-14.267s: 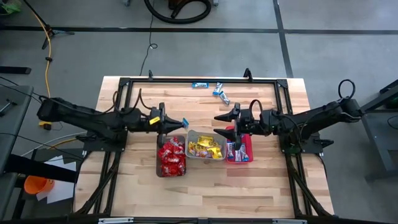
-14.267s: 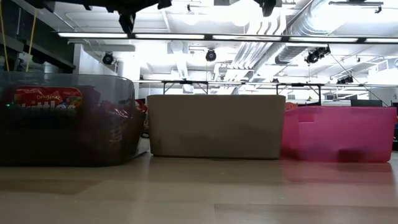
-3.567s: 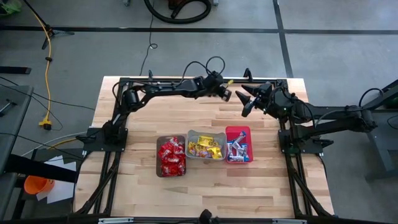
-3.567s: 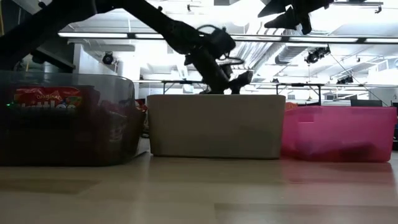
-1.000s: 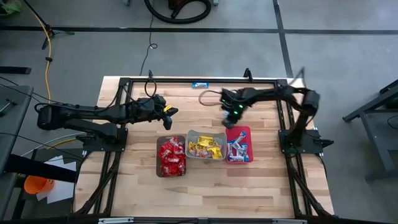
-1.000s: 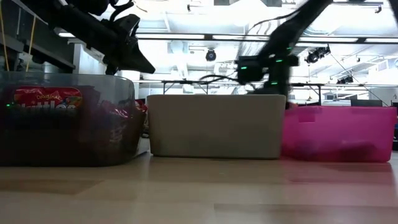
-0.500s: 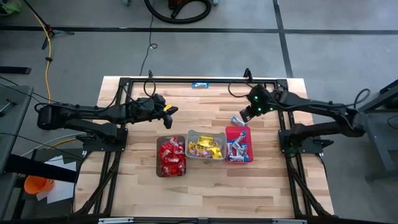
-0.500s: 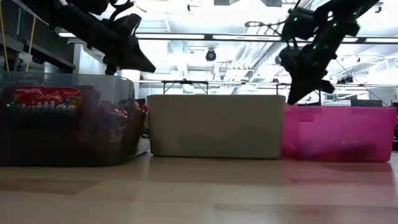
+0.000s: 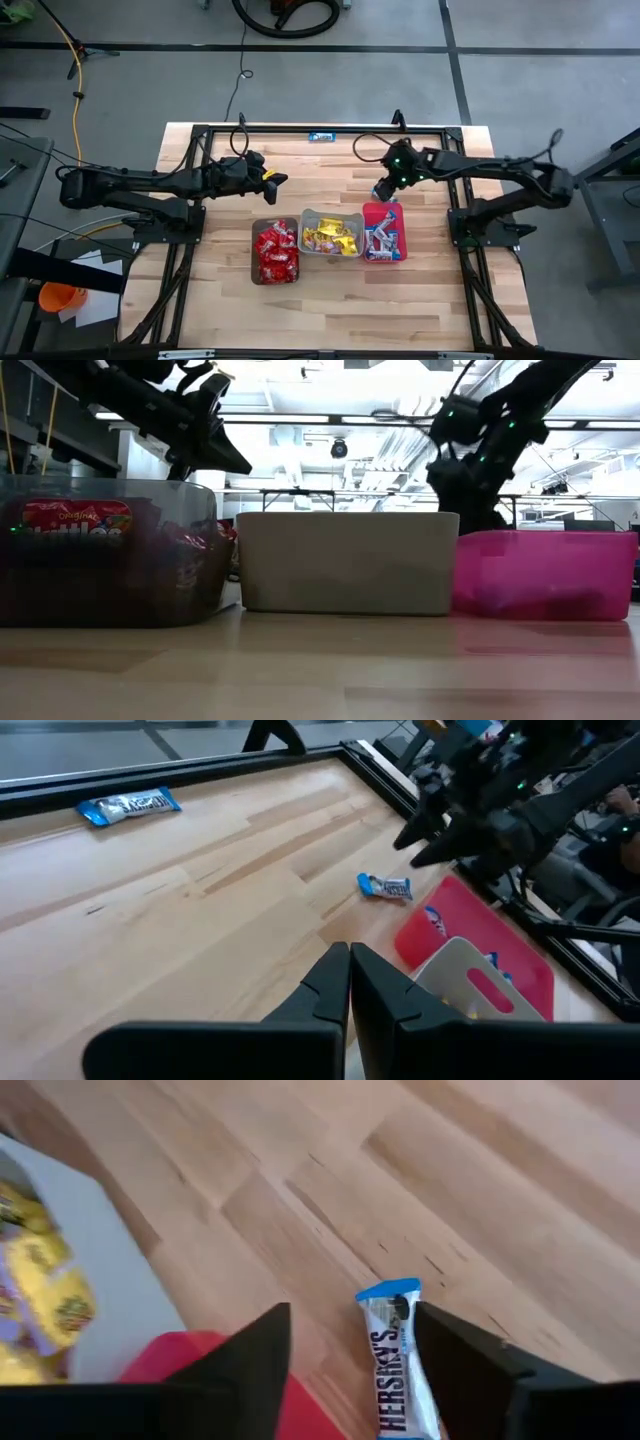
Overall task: Sort candy
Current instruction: Put the white chocolate into the pink bin
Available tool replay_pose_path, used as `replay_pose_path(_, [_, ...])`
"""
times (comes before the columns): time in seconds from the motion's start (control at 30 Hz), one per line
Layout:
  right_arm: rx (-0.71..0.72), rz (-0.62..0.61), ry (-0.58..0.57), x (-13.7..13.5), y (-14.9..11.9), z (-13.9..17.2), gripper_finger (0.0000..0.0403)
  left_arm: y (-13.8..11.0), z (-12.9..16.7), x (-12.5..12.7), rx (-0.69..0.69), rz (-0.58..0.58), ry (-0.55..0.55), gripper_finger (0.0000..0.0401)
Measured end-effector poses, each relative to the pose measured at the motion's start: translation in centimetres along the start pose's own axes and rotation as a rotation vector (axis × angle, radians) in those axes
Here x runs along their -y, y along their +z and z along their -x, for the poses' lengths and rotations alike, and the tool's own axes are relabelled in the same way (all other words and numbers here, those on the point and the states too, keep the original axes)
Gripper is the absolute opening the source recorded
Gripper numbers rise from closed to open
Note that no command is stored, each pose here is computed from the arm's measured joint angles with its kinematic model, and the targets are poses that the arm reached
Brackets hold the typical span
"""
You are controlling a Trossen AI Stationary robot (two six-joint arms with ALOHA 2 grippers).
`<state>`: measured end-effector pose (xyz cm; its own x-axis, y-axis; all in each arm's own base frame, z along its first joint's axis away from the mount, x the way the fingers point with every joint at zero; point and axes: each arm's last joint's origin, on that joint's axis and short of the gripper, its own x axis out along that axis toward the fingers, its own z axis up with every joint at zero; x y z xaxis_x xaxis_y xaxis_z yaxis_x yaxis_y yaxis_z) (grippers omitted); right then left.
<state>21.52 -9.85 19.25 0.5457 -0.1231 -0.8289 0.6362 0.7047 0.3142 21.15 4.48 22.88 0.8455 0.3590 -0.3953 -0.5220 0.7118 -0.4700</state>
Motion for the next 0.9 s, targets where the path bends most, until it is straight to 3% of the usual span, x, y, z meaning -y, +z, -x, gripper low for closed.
replay_pose_path(0.17, [-0.079,-0.057,-0.057,0.4,-0.1,-2.3,0.0244,0.0,0.0,0.0,0.0,0.002,0.001,0.0])
replay_pose_path(0.47, [-0.169,-0.079,-0.127,1.0,-0.6,-5.0,0.0248,0.0,0.0,0.0,0.001,-0.002,0.002,0.0])
replay_pose_path(0.7, [-0.166,-0.002,-0.205,0.8,-1.0,-6.6,0.0248,0.0,0.0,0.0,0.002,-0.107,0.003,0.0])
replay_pose_path(0.8, [-0.166,0.025,-0.25,0.5,-1.3,-6.9,0.0234,0.0,0.0,0.0,0.002,-0.136,0.002,0.0])
replay_pose_path(0.9, [-0.136,-0.014,-0.3,0.5,-1.3,-6.8,0.0181,0.1,0.0,0.0,0.009,-0.167,0.007,0.0])
